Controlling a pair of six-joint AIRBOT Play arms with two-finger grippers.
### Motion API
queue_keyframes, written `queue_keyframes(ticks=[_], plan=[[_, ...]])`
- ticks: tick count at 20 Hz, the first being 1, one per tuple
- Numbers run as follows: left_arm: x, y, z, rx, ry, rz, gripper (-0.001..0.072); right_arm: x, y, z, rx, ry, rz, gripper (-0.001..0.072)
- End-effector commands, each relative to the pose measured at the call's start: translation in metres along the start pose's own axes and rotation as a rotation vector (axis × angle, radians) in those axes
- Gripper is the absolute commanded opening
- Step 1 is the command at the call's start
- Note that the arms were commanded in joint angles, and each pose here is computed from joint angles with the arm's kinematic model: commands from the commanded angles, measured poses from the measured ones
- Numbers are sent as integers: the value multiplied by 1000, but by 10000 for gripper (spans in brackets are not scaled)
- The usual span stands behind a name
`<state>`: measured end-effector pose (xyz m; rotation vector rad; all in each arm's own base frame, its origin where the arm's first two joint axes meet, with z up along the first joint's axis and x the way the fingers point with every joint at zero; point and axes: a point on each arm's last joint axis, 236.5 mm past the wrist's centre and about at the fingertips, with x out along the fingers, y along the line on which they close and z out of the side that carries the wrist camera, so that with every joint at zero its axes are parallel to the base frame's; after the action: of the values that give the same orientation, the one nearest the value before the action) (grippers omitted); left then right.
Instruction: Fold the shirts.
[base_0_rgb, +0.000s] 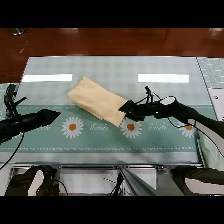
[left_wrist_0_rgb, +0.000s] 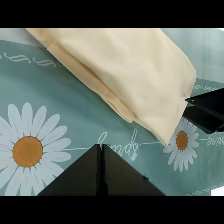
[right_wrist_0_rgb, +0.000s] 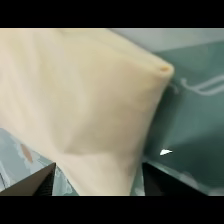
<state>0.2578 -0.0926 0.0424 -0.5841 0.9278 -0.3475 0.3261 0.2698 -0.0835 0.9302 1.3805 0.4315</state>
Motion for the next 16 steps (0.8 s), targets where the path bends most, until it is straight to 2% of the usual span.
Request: queue_keyframes(ticks=[1, 2, 3, 4, 5, 10, 13, 16], plan=[[0, 0, 0, 0, 0, 0, 19, 15, 1, 10, 10, 24, 11, 626], [0, 0, 0, -1, 0, 0, 19, 17, 3, 12, 9, 27, 14, 599], [0, 0, 0, -1, 0, 0, 19, 17, 7, 13, 0, 30, 21, 493], [0, 0, 0, -1, -1, 0, 19, 17, 14, 13, -32, 32, 31, 243], [0, 0, 0, -1, -1, 0, 19, 18, 26, 12, -83, 39, 52, 41], [0, -1, 0, -3, 0, -6, 19, -11, 104, 34, -342, 59, 116, 27], [0, -2, -1, -6, 2, -9, 19, -62, 153, 67, -453, 23, 95, 27], [-1, -20, 6, -82, -23, -88, 19, -130, 210, 85, -589, -29, 128, 27]])
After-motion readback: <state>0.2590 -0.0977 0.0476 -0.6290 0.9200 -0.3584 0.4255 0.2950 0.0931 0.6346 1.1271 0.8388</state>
